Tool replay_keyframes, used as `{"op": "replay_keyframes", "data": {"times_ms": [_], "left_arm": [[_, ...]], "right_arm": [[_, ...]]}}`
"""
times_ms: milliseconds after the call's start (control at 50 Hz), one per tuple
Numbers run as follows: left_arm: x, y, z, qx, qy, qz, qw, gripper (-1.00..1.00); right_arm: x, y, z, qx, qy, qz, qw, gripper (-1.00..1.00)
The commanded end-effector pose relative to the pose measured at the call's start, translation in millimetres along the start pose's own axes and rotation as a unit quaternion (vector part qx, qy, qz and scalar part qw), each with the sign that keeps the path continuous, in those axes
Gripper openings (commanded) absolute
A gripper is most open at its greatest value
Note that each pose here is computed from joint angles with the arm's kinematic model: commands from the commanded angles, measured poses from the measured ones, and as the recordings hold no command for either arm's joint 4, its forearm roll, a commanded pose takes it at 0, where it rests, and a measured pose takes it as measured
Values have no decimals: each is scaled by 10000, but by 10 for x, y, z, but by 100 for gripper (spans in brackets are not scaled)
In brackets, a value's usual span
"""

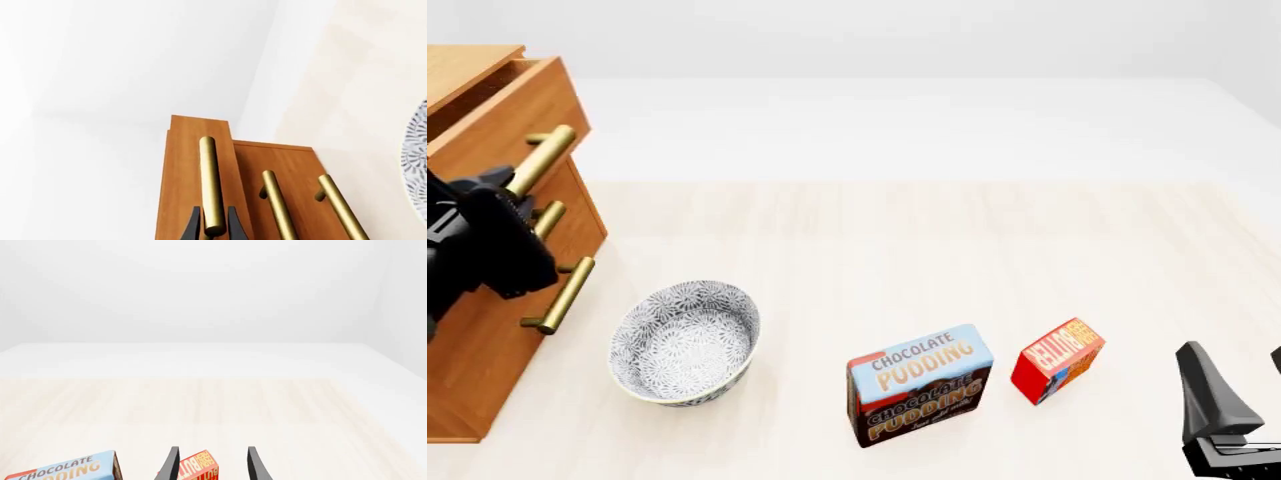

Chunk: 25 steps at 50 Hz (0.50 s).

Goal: Put the butter at the back in the top drawer of the cabinet and close it.

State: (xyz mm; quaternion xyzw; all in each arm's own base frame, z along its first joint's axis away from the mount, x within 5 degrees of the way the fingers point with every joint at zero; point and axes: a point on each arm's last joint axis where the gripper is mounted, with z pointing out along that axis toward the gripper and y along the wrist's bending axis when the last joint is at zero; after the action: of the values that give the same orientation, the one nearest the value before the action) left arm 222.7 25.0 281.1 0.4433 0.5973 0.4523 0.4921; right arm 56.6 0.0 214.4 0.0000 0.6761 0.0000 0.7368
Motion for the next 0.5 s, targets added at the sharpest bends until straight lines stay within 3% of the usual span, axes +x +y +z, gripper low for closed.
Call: {"op": "replay_keyframes", "data": {"times_ms": [20,500], "left_arm": [[-45,-52,-41,71,-75,-99,9999,-100],[-180,-150,44,239,-372,-70,9990,-100]], "right_arm": [[0,0,0,0,0,0,10000,100],[0,0,0,0,0,0,10000,100]]}}
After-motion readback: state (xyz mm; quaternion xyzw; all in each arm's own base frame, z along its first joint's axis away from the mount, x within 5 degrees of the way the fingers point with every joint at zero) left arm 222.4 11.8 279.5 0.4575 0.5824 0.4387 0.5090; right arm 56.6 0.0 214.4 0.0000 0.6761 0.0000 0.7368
